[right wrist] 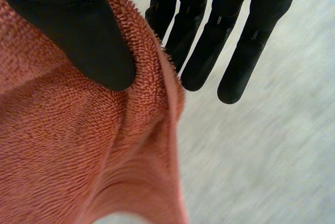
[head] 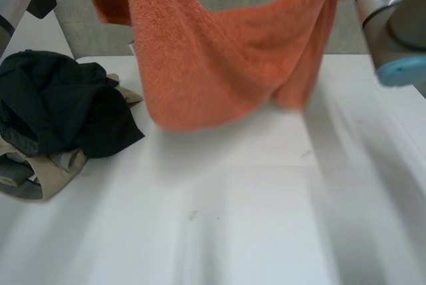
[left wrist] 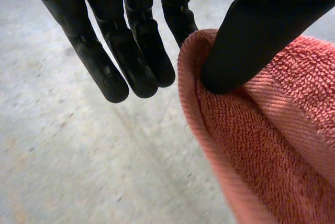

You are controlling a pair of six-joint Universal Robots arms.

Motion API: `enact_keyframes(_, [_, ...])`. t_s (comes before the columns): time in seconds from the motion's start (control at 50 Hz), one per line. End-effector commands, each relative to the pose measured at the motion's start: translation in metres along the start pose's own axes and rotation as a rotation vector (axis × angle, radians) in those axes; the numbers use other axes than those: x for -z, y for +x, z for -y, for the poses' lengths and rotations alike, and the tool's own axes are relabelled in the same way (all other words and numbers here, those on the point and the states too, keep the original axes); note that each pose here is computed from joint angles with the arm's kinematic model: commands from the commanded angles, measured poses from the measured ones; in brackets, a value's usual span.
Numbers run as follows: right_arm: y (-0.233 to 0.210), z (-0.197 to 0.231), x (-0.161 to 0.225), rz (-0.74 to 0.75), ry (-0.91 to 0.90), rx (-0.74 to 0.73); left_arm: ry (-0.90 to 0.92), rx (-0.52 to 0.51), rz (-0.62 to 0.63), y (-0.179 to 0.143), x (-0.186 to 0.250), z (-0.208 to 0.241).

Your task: Fold the laundry.

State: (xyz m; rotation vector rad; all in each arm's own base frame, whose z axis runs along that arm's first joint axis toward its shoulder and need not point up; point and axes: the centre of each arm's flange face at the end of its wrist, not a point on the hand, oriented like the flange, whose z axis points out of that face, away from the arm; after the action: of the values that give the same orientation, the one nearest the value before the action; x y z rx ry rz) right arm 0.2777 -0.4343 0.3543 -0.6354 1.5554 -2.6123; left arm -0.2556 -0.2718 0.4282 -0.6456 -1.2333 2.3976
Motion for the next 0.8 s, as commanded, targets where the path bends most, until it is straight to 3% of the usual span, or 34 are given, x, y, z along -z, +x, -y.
enact_keyframes(0.02, [0.012, 0.036, 0.024, 0.015, -0.012, 0.008, -0.066, -0.009, 0.109, -0.024, -0.014, -0.041])
enact_keyframes(0.14, [-0.014, -0.013, 0.073, 0.118, -0.245, 0.014, -0.202, 0.024, 0.101, -0.020, -0.002, -0.091])
enact_keyframes(0.26, [-0.053, -0.086, 0.140, 0.250, -0.519, 0.030, -0.445, 0.048, 0.057, -0.002, 0.042, -0.166])
enact_keyframes(0.44, [-0.081, -0.142, 0.178, 0.340, -0.686, 0.048, -0.708, 0.008, -0.019, 0.018, 0.096, -0.230])
enact_keyframes(0.52, [-0.074, -0.133, 0.173, 0.327, -0.677, 0.079, -0.786, -0.047, -0.063, 0.022, 0.104, -0.223])
enact_keyframes(0.62, [-0.054, -0.114, 0.163, 0.255, -0.664, 0.075, -0.758, -0.067, -0.059, 0.015, 0.089, -0.178])
enact_keyframes(0.72, [-0.037, -0.108, 0.163, 0.215, -0.712, 0.032, -0.685, -0.018, -0.015, 0.007, 0.071, -0.132])
enact_keyframes(0.8, [-0.024, -0.108, 0.168, 0.186, -0.794, -0.043, -0.656, 0.077, 0.038, 0.002, 0.058, -0.116])
